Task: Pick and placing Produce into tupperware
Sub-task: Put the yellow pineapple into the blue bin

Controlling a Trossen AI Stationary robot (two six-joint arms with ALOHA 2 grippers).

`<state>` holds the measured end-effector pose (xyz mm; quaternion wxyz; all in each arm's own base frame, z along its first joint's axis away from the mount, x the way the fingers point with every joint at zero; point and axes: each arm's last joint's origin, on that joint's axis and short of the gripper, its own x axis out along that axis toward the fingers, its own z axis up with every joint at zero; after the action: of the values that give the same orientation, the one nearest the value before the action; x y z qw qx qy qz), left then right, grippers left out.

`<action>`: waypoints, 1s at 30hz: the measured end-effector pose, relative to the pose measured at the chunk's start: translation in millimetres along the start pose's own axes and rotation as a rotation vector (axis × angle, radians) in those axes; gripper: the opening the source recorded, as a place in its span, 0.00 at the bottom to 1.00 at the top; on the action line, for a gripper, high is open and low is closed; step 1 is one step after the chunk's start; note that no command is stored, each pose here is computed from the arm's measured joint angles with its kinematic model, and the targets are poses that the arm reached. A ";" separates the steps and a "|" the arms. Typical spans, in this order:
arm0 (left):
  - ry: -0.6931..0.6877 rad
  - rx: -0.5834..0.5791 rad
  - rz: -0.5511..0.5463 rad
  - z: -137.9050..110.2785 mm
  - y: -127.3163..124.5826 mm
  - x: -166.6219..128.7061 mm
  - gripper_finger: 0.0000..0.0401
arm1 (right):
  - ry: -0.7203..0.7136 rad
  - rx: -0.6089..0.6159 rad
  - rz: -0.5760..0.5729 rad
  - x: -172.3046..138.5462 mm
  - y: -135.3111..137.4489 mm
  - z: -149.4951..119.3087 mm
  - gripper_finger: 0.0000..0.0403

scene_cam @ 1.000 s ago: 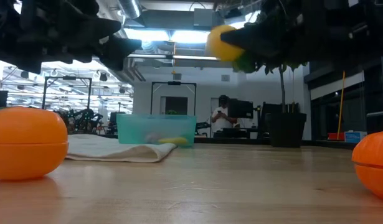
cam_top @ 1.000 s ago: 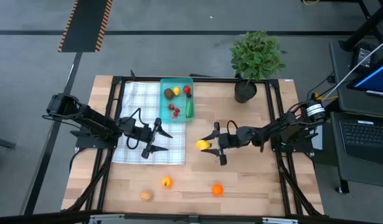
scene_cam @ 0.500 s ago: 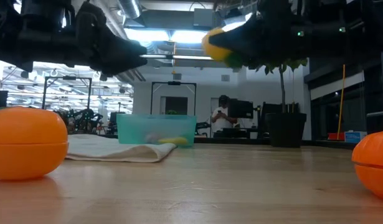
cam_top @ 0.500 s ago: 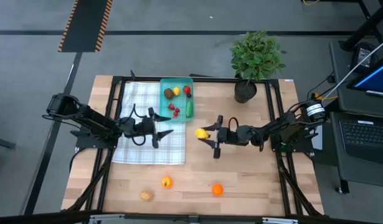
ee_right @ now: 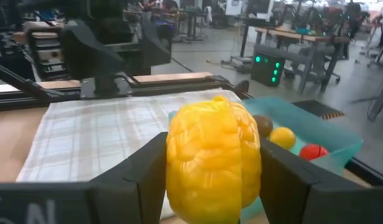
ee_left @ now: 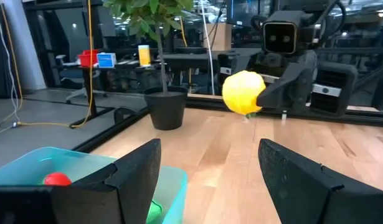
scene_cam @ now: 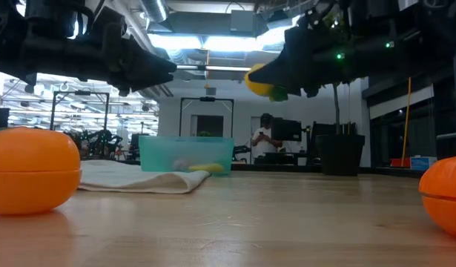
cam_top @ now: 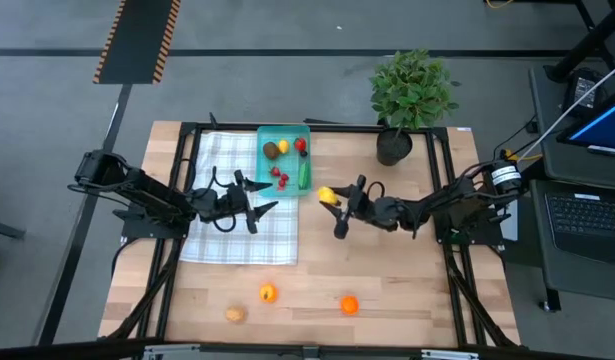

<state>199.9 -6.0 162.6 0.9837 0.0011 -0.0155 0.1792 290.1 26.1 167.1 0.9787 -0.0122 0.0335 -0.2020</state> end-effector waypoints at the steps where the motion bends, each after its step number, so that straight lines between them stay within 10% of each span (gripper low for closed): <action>1: 0.000 0.000 0.001 0.0 0.0 0.0 0.65 | 0.008 0.009 -0.005 0.7 -1.3 -0.9 0.50; 30: 0.069 0.026 0.214 -7.2 28.4 8.2 0.65 | 0.127 0.115 -0.023 109.4 -62.2 14.1 0.50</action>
<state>197.7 23.5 155.5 0.9588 0.0062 0.0207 0.2833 366.8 -74.2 176.9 0.9714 0.0566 0.0837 -0.2150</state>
